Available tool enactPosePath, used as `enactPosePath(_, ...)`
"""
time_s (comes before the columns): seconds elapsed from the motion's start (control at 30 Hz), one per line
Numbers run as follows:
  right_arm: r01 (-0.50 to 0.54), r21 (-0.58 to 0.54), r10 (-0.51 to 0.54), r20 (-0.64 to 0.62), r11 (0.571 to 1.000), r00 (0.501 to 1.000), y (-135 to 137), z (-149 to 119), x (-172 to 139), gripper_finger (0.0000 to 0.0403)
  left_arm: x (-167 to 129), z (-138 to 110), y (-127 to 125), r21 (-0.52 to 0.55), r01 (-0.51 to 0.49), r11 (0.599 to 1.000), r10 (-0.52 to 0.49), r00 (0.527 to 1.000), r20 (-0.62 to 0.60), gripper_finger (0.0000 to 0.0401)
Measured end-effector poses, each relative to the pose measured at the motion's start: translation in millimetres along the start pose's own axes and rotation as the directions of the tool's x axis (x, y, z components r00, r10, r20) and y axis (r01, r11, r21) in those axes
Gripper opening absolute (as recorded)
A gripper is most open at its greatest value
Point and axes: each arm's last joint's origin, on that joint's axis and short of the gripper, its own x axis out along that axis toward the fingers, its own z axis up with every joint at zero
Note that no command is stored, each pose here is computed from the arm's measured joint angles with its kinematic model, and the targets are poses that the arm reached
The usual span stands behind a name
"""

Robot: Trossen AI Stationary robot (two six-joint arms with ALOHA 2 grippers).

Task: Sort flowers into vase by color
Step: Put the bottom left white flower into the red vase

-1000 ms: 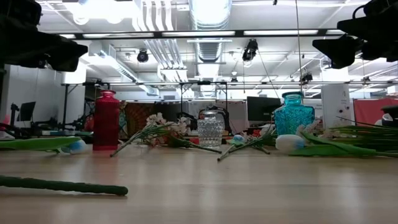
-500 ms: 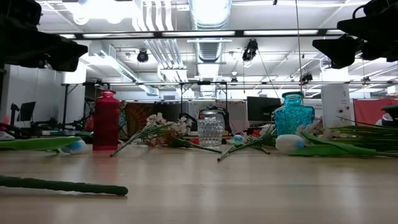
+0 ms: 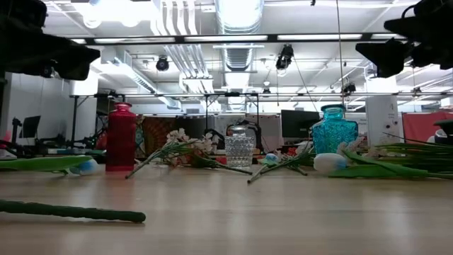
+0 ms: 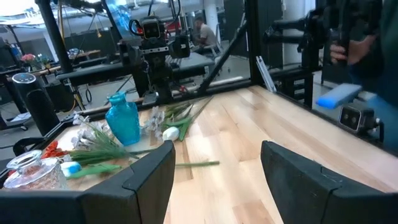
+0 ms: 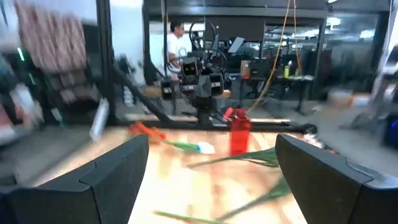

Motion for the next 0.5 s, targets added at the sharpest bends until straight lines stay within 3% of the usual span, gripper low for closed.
enactPosePath(0.1,-0.004,0.215,-0.001,0.022,0.977,1.000,0.0,2.1,0.0,0.0343,-0.9,12.5,1.7,-0.217,0.010,0.976,0.018,0.992,0.128,0.0221)
enactPosePath(0.17,0.009,0.282,-0.029,0.068,0.959,0.997,-0.9,6.7,-0.2,0.0343,-2.4,21.2,3.9,-0.339,0.020,0.941,0.056,0.975,0.213,0.0221)
enactPosePath(0.27,0.040,0.246,-0.077,0.143,0.968,0.987,-2.3,14.0,-1.1,0.0343,-5.3,30.8,7.0,-0.419,0.025,0.908,0.115,0.946,0.304,0.0221)
enactPosePath(0.5,0.050,0.172,-0.078,0.156,0.984,0.985,-2.3,15.3,-1.3,0.0343,-7.4,36.5,8.1,-0.416,0.038,0.909,0.127,0.924,0.361,0.0221)
